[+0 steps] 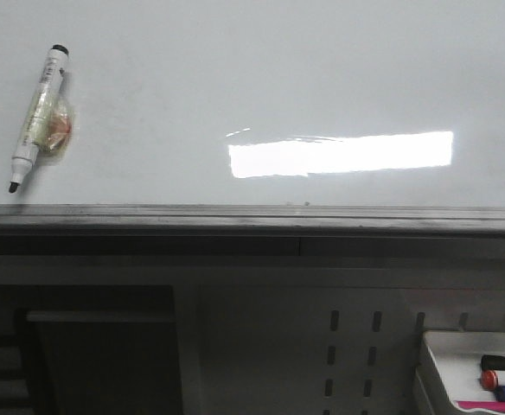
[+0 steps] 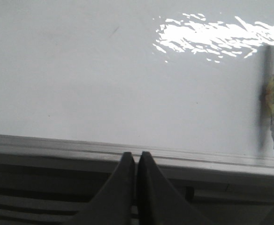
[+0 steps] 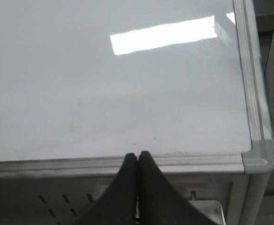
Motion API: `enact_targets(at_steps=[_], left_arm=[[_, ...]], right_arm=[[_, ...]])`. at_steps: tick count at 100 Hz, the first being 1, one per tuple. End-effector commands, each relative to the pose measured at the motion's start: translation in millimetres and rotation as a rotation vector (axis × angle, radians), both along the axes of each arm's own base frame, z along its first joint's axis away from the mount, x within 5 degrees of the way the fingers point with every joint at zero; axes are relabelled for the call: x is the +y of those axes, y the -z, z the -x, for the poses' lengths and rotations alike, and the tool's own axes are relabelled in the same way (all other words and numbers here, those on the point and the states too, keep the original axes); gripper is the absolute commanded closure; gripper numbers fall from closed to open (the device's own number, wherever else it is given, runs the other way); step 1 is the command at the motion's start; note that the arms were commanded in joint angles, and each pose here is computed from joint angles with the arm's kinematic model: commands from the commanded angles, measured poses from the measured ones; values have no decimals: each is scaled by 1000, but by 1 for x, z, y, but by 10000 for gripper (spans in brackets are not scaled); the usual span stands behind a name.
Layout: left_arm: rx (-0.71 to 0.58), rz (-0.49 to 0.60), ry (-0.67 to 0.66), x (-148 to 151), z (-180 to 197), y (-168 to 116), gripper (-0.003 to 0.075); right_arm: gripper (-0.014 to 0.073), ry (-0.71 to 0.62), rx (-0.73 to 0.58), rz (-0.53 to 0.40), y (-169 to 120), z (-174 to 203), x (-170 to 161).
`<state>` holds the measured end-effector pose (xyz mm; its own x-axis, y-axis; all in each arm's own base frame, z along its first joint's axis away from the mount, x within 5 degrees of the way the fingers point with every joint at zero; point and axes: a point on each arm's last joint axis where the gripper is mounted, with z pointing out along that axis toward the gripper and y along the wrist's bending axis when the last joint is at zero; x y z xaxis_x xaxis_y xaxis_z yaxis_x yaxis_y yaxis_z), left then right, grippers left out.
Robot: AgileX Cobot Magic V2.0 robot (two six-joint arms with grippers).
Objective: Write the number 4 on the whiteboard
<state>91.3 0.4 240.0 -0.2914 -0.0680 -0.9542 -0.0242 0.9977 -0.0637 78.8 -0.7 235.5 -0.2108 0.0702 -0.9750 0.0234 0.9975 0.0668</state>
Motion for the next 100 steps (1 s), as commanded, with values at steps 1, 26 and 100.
enact_targets(at_steps=[1,26,100], left_arm=[[-105,2,-2,0,-10,-18,722],[-233,13,-6,1,-30,-23,446],[-71,27,437,-88,-96,14,310]], right_arm=[[659,7,-141,7,-22,-6,-1],[659,7,-144,7,-23,-6,-1],[659,7,-144,7,-23,-6,-1]])
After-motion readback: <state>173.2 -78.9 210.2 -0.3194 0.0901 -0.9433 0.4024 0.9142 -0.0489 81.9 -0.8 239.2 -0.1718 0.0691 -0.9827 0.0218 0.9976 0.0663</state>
